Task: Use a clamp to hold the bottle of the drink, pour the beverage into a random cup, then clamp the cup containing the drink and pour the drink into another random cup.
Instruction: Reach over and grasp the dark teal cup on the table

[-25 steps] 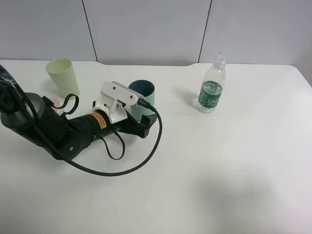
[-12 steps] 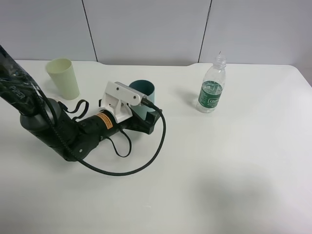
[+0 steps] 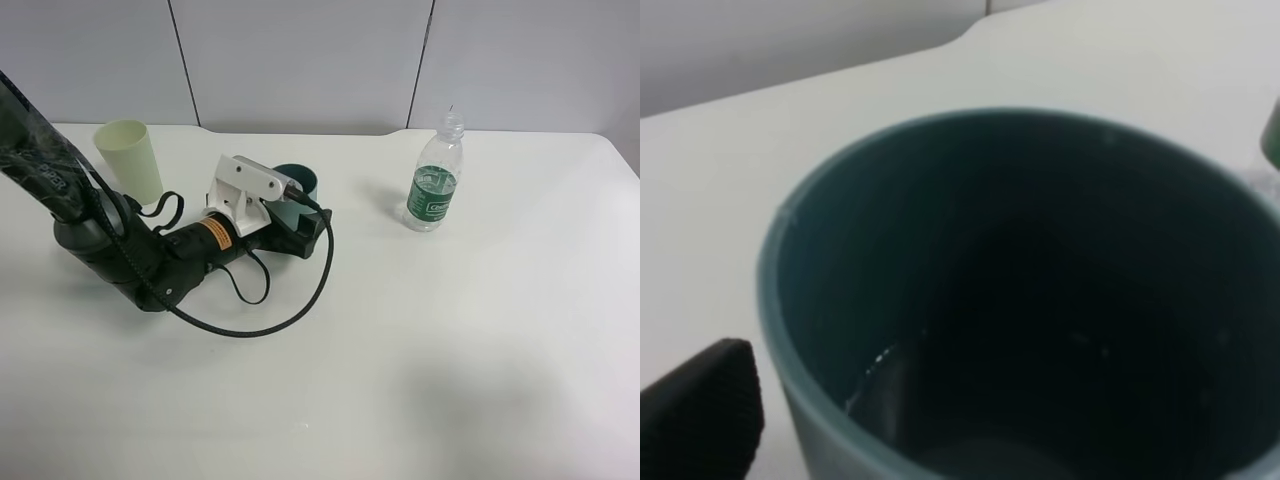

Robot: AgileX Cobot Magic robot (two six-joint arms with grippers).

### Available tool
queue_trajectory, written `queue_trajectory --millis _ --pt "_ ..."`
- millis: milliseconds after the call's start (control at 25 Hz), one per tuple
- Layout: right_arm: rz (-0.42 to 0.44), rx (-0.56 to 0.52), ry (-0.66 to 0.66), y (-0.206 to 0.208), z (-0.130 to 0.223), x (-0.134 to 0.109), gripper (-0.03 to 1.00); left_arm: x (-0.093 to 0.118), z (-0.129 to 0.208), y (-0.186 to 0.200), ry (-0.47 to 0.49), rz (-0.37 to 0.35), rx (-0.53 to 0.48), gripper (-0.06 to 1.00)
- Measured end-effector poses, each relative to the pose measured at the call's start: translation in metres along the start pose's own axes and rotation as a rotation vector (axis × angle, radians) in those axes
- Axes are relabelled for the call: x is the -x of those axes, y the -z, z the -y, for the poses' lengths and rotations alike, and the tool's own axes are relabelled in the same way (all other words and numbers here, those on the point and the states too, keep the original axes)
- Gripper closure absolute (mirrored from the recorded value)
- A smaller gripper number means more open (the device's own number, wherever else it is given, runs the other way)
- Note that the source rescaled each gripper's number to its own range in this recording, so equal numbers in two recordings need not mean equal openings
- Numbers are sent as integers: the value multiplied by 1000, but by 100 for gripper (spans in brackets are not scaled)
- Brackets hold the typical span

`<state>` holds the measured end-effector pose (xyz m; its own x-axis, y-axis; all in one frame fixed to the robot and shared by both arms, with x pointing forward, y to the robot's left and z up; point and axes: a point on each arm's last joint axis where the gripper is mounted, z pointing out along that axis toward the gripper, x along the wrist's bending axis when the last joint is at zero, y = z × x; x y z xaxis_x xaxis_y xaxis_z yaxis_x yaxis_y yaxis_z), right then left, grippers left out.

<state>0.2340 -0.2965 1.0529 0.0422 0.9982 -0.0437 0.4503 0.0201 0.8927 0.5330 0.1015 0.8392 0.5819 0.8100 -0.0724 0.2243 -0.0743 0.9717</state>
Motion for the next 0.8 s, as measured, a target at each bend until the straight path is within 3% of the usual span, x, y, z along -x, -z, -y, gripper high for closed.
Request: queue_trajectory --millis 240,320,360,440,480,800 --pt "0 0 0 0 0 0 -3 1 0 0 -1 12 -3 -5" --pt "0 0 0 0 0 0 -3 1 0 0 -3 15 -3 9" --pt "0 0 0 0 0 0 -3 1 0 0 -3 15 -3 23" --pt "0 0 0 0 0 0 -3 1 0 0 -3 16 -3 63" --pt "0 0 0 0 0 0 -3 1 0 0 -3 16 -3 92" --pt "0 0 0 0 0 0 -3 1 0 0 -2 14 -2 94"
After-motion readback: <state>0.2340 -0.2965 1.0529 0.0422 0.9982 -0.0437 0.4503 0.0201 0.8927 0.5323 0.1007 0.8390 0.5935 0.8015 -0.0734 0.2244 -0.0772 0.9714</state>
